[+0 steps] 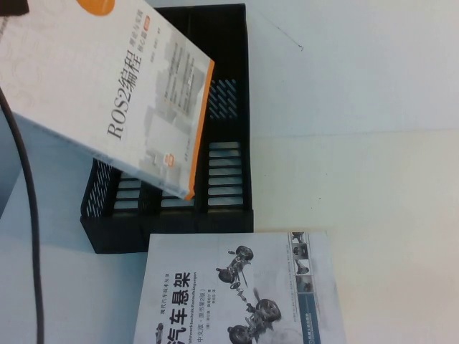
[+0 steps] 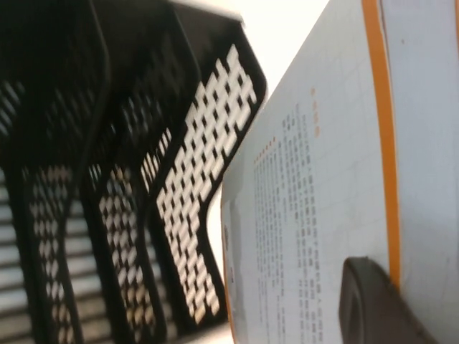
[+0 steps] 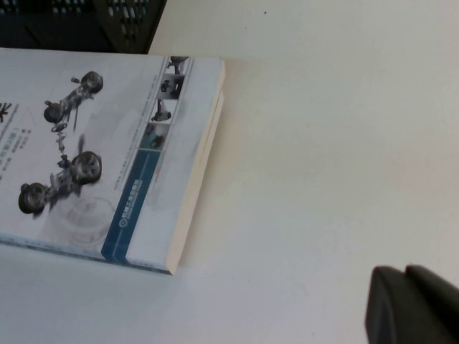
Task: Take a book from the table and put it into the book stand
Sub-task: Place the book on the book shelf
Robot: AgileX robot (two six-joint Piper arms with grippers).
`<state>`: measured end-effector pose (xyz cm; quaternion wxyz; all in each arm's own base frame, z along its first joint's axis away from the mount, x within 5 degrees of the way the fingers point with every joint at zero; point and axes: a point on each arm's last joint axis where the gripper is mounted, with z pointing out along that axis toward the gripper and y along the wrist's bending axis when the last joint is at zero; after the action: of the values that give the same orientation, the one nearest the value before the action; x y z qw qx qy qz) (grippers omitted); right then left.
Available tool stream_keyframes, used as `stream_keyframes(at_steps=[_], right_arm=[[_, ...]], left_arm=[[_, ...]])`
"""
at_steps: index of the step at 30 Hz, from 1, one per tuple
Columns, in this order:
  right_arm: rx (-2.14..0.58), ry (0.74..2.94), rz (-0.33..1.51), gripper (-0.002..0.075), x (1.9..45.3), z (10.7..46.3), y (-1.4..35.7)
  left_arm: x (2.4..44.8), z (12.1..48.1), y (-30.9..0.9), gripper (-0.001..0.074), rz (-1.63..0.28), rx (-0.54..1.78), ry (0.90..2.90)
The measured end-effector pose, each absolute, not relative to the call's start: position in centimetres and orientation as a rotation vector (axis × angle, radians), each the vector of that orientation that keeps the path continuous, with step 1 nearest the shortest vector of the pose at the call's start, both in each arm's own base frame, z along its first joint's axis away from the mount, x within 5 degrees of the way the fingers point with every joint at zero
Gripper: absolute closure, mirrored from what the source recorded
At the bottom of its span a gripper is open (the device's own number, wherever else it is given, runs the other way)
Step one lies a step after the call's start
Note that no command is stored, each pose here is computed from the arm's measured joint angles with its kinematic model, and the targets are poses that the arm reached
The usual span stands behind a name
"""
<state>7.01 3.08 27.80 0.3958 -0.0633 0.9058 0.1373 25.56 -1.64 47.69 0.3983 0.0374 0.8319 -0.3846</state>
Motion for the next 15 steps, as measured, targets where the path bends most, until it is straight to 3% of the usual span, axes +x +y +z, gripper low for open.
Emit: stream_keyframes(at_steps=[7,15], right_arm=[[-0.16,2.292,0.35,0.0726,7.0,27.8,3.1],[-0.159,2.293,0.355,0.0726,7.0,27.8,3.1]], left_arm=[[29.5,48.5,-2.4,0.0631,-0.962,0.067,2.079],[33.0,47.8,-7.5,0.0631,-0.829,0.137,2.155]])
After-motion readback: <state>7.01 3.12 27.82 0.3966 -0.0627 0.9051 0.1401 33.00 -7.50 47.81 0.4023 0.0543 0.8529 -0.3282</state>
